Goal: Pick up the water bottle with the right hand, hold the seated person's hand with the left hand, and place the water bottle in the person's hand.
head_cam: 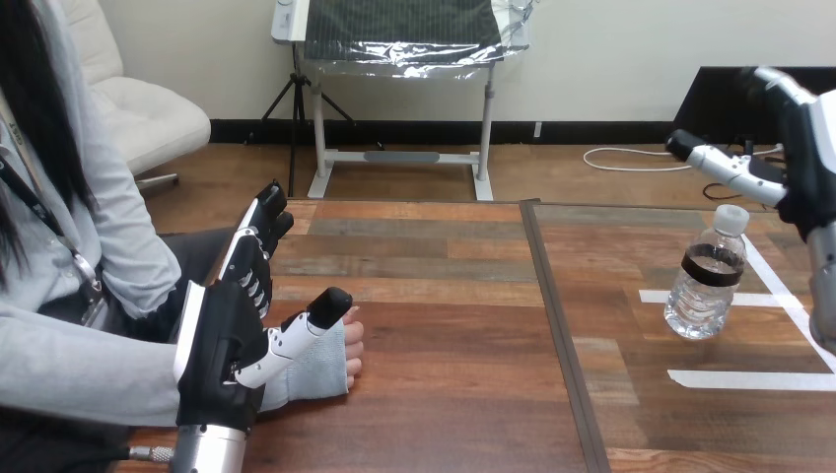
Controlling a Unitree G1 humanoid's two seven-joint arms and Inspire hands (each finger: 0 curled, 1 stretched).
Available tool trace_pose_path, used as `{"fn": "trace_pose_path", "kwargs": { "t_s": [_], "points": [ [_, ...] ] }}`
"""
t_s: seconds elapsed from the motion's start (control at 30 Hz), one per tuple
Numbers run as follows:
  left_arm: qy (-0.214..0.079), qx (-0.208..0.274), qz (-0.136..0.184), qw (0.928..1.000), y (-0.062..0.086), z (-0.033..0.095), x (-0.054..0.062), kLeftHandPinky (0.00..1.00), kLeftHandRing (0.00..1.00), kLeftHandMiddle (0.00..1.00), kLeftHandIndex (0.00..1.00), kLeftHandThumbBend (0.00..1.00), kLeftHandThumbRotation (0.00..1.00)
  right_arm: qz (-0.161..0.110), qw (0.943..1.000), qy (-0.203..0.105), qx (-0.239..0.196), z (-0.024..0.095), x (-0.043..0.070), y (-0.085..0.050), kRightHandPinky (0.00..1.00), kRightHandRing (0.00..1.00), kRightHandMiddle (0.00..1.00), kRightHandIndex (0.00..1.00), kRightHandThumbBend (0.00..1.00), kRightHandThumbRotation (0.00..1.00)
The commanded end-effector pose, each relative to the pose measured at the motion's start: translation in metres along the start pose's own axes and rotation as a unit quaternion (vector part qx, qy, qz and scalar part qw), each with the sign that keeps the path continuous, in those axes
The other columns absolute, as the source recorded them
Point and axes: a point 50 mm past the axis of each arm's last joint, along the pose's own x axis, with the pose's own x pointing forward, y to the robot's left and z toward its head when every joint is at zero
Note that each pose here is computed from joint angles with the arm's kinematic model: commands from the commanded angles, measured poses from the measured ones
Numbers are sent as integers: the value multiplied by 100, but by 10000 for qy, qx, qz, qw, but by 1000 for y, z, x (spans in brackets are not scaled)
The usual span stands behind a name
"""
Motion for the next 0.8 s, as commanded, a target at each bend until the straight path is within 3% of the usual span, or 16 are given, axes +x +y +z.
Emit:
{"fn": "trace_pose_path", "kwargs": {
  "t_s": [0.0, 0.4, 0.6, 0.77],
  "points": [
    [-421, -3, -113, 9991, -5, 12, 19, 100, 94, 95, 93, 100, 50, -43, 10000, -36, -29, 15, 19, -14, 78, 83, 83, 84, 100, 90],
    [-422, -33, -120, 9990, -3, 12, 16, 100, 94, 95, 93, 100, 50, 447, 9983, 376, -79, 11, 18, -1, 73, 78, 78, 80, 97, 88],
    [-441, -19, -117, 9990, -2, 12, 14, 100, 94, 95, 92, 100, 49, 557, 9975, 430, -3, 11, 17, 2, 68, 72, 73, 75, 92, 83],
    [-461, -8, -103, 9989, 0, 13, 13, 100, 94, 95, 92, 100, 49, 612, 9974, 393, 3, 11, 16, 4, 61, 64, 66, 69, 93, 83]
  ]
}}
